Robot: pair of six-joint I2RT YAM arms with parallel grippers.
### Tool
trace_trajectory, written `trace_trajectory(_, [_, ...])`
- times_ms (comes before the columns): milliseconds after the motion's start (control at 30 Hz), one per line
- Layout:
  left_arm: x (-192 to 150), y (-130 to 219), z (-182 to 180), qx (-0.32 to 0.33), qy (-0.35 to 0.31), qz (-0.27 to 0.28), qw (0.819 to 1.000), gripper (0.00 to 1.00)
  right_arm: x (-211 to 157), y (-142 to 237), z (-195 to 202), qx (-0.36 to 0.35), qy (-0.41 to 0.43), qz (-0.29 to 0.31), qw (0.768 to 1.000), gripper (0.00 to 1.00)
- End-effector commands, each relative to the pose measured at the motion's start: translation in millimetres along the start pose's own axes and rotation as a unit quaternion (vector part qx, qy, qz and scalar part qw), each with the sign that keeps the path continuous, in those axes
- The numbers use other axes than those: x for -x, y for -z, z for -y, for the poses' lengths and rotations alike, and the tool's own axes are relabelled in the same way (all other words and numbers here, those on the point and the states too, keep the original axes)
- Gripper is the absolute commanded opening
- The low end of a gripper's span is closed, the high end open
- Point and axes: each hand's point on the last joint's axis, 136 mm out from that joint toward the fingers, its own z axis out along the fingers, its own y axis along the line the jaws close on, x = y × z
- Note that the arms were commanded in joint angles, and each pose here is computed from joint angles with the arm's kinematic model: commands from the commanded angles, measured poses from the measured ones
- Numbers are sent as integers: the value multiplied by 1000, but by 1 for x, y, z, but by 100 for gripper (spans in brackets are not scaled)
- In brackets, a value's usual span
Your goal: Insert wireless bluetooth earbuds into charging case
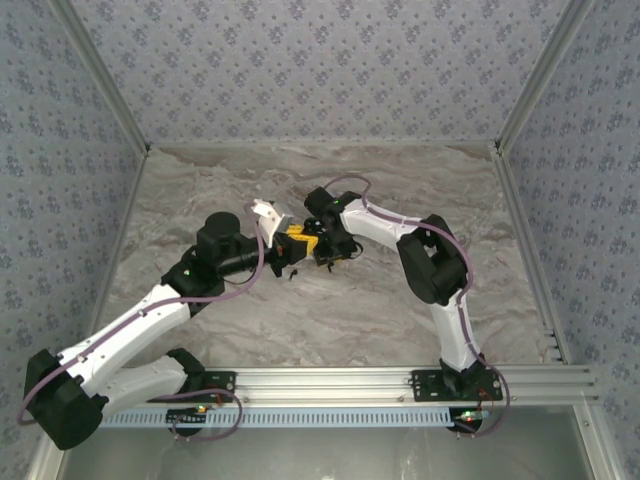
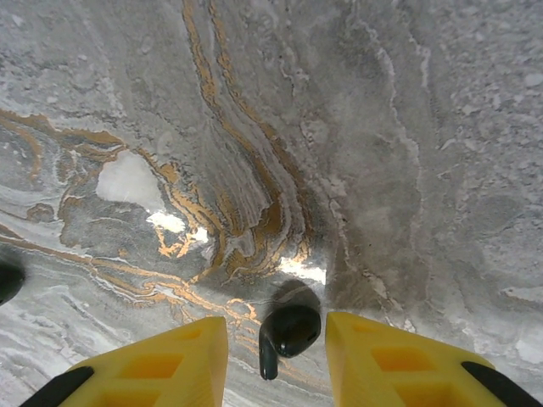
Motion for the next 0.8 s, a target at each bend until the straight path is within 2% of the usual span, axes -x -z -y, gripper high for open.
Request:
trace_trajectory(0, [28, 9, 9, -9, -13, 32, 999, 14, -4, -6, 2, -15, -8, -16, 1000, 36])
trace_trajectory(767, [26, 11, 8, -4, -14, 33, 999, 14, -15, -25, 4, -45, -2, -38, 998, 32])
